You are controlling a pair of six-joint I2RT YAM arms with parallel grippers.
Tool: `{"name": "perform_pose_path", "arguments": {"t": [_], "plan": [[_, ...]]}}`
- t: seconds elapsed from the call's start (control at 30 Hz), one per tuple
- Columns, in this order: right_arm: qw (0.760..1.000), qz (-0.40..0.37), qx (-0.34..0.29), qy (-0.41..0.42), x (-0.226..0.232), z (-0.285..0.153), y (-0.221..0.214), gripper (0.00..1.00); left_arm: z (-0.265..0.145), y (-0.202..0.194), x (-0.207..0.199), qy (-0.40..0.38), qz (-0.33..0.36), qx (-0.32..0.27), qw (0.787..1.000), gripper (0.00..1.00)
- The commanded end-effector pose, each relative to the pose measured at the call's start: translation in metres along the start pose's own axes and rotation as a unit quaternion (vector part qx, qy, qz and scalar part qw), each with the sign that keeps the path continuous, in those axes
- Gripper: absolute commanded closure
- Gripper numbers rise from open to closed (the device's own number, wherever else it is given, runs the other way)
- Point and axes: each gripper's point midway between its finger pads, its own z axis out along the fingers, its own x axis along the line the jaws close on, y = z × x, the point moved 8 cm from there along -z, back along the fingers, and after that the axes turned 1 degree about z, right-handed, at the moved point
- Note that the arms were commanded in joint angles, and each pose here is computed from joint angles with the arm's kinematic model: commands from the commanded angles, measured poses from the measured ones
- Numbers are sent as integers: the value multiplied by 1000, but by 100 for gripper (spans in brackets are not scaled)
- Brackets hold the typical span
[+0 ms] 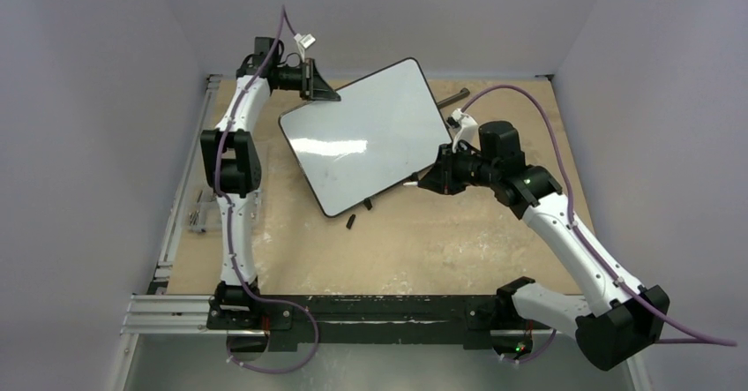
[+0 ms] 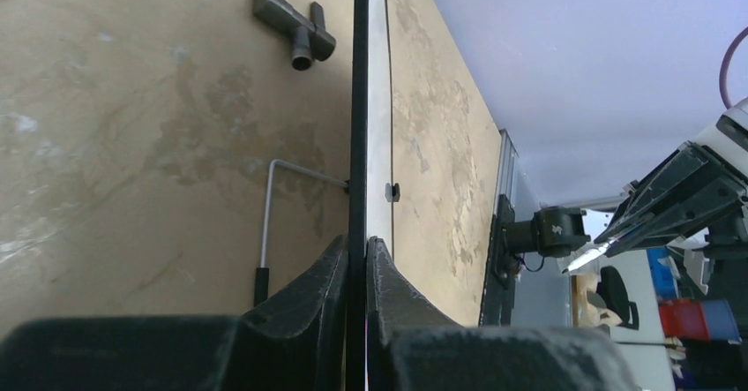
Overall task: Write a sentence on the whiteboard
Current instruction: Move the whiteboard to the center of the board, then hold the whiteboard at the center of the board.
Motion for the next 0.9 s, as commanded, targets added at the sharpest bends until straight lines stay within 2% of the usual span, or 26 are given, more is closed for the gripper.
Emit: {"name": "perform_pose_path", "arguments": {"t": [0.0, 0.23, 0.37, 0.43, 0.73, 0.87], "plan": [[999, -9, -25, 17, 10, -10, 9, 100, 18, -3, -44, -53, 50, 26, 997, 100], [999, 1, -31, 30, 9, -3, 10, 100, 37, -11, -60, -32, 63, 45, 996, 99], [999, 6, -28, 32, 8, 4, 12, 100, 32, -10, -69, -11, 68, 35, 997, 65], [999, 7, -29, 32, 8, 5, 15, 100, 27, -10, -72, -2, 73, 32, 997, 56], [999, 14, -27, 40, 8, 15, 23, 100, -17, -15, -54, 25, 45, 8, 999, 47], [999, 13, -26, 41, 7, 22, 28, 100, -32, -23, -49, 27, 33, 6, 999, 50]]}}
